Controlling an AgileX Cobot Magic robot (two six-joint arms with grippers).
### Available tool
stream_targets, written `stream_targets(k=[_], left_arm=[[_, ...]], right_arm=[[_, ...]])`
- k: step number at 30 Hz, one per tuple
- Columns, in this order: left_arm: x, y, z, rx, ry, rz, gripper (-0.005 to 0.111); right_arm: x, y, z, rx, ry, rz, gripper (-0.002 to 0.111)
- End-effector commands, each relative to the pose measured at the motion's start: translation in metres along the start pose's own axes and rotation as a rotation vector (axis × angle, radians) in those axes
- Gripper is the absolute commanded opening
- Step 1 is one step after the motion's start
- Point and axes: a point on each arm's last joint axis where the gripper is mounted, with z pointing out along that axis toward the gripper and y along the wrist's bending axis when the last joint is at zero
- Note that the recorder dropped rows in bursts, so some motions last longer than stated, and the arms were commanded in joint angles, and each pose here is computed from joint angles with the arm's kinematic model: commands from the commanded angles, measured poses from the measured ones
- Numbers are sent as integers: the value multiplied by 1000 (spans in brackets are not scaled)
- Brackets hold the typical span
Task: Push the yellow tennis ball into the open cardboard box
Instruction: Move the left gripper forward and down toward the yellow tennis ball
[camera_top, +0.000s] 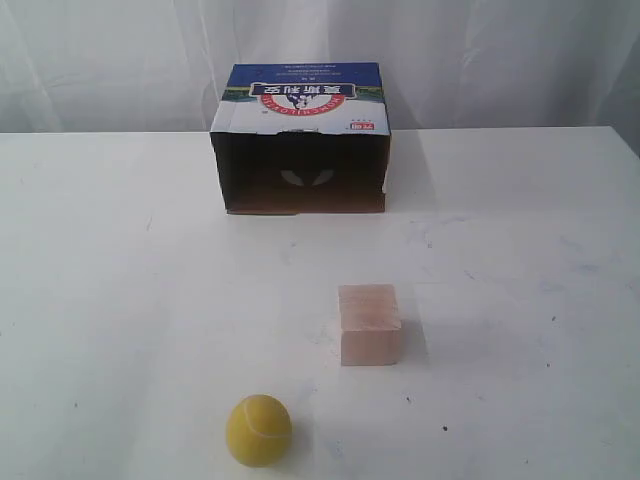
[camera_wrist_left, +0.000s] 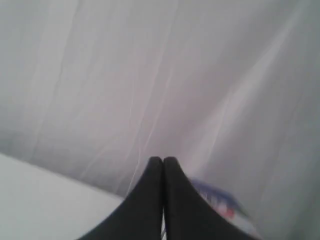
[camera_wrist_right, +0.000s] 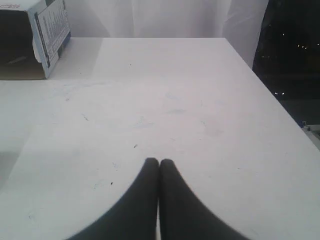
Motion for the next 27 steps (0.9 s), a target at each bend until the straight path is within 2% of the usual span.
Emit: stream_targets(k=[1,3,4,5,6,7,8,9,10,11,12,14,15,18,21,24,27], left_arm=[[-41,-23,29,-10,54,134,0],[-49,-39,61,7,309,316,0],[-48,-42,79,-3,450,371,0],[-50,-47,120,-21,715,482,0],[-50,-49,135,-19,805,524,0],[-53,-55,171,3,905,565,0],[-57,-60,184,22,917,564,0],[-55,-68,201,93,983,545,0],[-51,-72,204,150,1033,540,0],[-36,-82,200,333,1193,469,0],[-22,-91,192,505,1297,363,0],[8,-100,182,734,1332,136,0],[21,-101,178,763,1309,74,0],[55,-96,162,783,1360,91,0],[73,-97,139,829,1446,81,2],[87,-98,123,866,1472,129,16],[96,-99,118,877,1445,208,37]], right_arm=[[-1,0,0,-3,-12,5,0],[-1,0,0,-3,-12,5,0],[-1,0,0,-3,-12,5,0],[-1,0,0,-3,-12,5,0],[-1,0,0,-3,-12,5,0],[-1,0,0,-3,-12,5,0],[-1,0,0,-3,-12,5,0],[-1,0,0,-3,-12,5,0],[-1,0,0,-3,-12,5,0],[-1,0,0,-3,-12,5,0],[-1,0,0,-3,-12,5,0],[-1,0,0,-3,-12,5,0],[-1,0,0,-3,-12,5,0],[-1,0,0,-3,-12,5,0],[-1,0,0,-3,-12,5,0],[-1,0,0,-3,-12,5,0],[-1,0,0,-3,-12,5,0]])
